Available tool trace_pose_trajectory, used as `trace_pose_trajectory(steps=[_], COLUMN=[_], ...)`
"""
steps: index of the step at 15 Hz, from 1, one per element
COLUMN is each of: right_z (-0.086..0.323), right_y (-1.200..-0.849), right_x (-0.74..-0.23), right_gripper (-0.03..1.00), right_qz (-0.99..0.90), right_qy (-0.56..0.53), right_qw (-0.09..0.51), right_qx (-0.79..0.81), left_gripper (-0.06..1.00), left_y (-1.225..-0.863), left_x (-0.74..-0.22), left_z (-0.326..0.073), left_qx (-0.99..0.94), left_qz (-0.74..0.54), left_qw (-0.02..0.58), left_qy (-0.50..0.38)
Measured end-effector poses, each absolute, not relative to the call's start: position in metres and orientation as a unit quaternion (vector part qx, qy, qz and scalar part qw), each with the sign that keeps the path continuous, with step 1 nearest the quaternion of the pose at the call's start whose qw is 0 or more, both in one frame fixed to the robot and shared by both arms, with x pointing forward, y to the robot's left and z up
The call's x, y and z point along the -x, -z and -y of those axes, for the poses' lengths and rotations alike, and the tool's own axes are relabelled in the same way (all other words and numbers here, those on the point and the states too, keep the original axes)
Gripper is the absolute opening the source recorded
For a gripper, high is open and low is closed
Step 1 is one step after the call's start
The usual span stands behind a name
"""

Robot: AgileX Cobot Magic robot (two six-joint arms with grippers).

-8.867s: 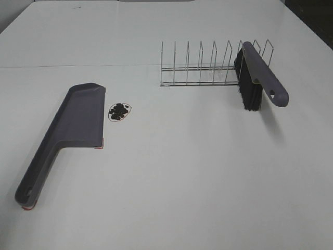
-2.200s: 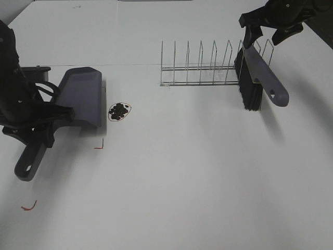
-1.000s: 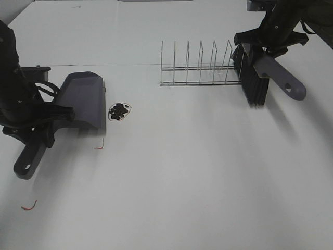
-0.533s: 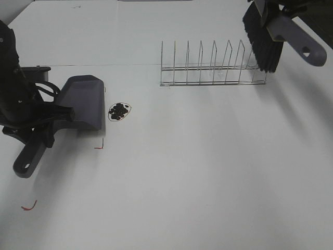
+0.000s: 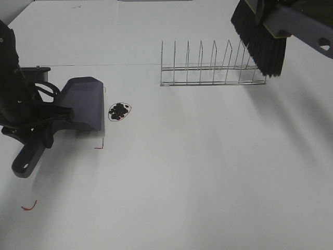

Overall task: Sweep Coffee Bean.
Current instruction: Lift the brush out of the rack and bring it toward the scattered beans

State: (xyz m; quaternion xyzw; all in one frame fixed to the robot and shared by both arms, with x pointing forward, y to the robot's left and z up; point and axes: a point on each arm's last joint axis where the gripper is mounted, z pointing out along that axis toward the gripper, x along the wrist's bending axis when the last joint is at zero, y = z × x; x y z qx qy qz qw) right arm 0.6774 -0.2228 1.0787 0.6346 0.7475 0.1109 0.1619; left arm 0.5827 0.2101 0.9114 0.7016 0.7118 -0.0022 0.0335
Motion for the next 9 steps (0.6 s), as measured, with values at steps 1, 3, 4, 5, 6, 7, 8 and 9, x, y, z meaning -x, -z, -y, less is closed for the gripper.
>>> trace_pose_trajectory(steps=[1,3,4,5,6,7,8,9], right_z=[0.209,0.181,0.159,0.151,0.150,0.149,0.148,0.148], right_y=[-1.073,-1.051,-1.021,-1.009,-1.003,-0.994,-0.984,-0.979], right_x=[-0.668,-0.655,-0.644,-0.641,-0.640,-0.639,-0.641,-0.641], right_gripper=[0.28,0.28,0.28,0.28,0.28,0.28,0.28,0.28], right_qz=[-0.755,-0.773,-0.787,-0.787,-0.785,-0.781,-0.779,-0.778], right_qy=[-0.097,-0.090,-0.084,-0.091,-0.094,-0.093,-0.087,-0.083], right_qw=[0.170,0.187,0.180,0.179,0.179,0.182,0.185,0.182], right_qx=[-0.626,-0.600,-0.584,-0.583,-0.586,-0.590,-0.592,-0.595], left_gripper=[0.32,0.32,0.32,0.32,0.32,0.32,0.32,0.32], left_y=[-0.911,-0.911,-0.911,-0.908,-0.905,-0.899,-0.890,-0.887], left_x=[-0.582,-0.580,-0.578,-0.576,-0.575,-0.574,-0.573,-0.572], left_z=[-0.210,-0.210,-0.206,-0.202,-0.201,-0.199,-0.198,-0.198], left_qx=[-0.701,-0.702,-0.705,-0.707,-0.707,-0.707,-0.706,-0.706], left_qz=[-0.712,-0.712,-0.709,-0.707,-0.707,-0.707,-0.707,-0.707], left_qw=[0.032,0.021,0.005,-0.008,-0.013,-0.024,-0.039,-0.044], left_qy=[0.003,0.004,-0.007,-0.008,-0.006,-0.001,0.009,0.011])
